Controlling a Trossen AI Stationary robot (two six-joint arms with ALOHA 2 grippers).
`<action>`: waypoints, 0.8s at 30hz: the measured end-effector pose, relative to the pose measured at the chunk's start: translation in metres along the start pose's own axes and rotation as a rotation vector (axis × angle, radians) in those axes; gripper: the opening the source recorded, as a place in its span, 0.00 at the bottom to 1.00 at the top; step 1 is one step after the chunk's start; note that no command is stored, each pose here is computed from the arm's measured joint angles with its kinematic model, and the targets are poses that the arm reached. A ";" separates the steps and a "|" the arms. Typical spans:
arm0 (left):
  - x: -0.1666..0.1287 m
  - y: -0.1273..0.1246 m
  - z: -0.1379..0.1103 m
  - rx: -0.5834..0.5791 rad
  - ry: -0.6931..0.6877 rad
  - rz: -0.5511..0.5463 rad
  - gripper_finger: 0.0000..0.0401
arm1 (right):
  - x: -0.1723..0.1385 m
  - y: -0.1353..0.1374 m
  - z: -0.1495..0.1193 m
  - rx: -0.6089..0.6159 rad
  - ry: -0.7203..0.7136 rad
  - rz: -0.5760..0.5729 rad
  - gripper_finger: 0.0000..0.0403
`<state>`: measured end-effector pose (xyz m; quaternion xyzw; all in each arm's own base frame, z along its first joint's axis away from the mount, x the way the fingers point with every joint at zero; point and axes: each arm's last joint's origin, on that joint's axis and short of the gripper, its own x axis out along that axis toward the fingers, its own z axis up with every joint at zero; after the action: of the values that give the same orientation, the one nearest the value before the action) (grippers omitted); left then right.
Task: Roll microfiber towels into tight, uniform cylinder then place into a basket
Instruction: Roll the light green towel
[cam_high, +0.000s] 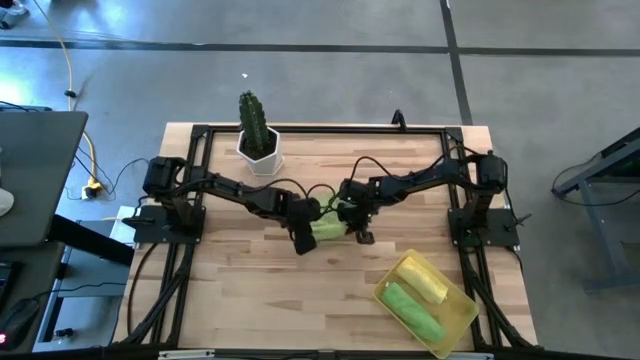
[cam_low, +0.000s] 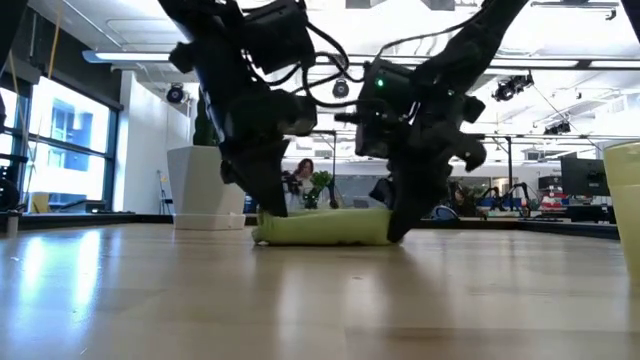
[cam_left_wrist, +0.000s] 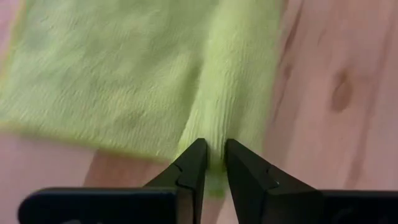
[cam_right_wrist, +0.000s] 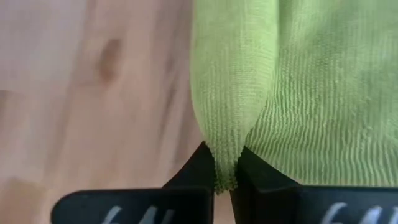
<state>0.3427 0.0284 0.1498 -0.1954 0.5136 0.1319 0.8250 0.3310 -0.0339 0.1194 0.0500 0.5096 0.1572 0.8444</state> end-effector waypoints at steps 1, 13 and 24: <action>0.000 -0.001 -0.002 0.016 0.004 0.022 0.13 | 0.000 -0.001 -0.001 0.021 -0.005 0.042 0.01; -0.003 -0.039 -0.022 0.428 -0.071 0.285 0.13 | -0.008 -0.017 -0.011 0.283 -0.037 0.377 0.00; -0.019 -0.097 -0.038 0.672 -0.222 0.372 0.13 | 0.013 -0.028 -0.022 0.464 0.048 0.413 0.00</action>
<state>0.3448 -0.0754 0.1702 0.1971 0.4625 0.1241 0.8555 0.3231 -0.0580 0.0905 0.3404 0.5306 0.2061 0.7484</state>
